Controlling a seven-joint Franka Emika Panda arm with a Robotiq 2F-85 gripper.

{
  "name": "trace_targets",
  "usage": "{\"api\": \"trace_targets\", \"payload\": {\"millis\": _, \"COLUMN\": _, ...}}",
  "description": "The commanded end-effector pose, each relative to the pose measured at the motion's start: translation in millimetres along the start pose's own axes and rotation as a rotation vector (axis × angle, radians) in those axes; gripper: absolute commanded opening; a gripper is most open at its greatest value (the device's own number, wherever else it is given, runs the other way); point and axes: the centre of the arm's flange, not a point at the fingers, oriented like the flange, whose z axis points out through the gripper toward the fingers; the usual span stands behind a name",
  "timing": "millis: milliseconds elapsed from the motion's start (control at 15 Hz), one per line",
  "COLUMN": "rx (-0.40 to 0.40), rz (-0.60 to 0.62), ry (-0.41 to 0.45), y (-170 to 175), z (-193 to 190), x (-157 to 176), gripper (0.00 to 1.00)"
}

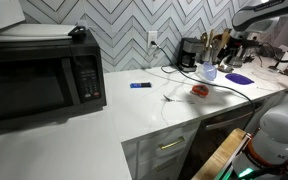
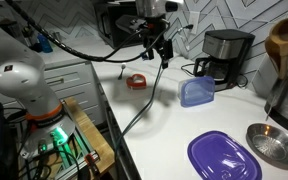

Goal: Pick up the clear lunch box with a light blue lid and place it on the kitchen counter to the left side of the black cable

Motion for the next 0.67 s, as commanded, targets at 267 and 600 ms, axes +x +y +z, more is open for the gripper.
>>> {"api": "trace_targets", "payload": {"millis": 267, "rx": -0.015, "rz": 0.016, "ry": -0.007, "y": 14.5, "z": 10.7, "x": 21.9, "gripper": 1.0}}
{"api": "trace_targets", "payload": {"millis": 600, "rx": -0.023, "rz": -0.002, "ry": -0.047, "y": 38.0, "z": 25.9, "x": 39.7, "gripper": 1.0}}
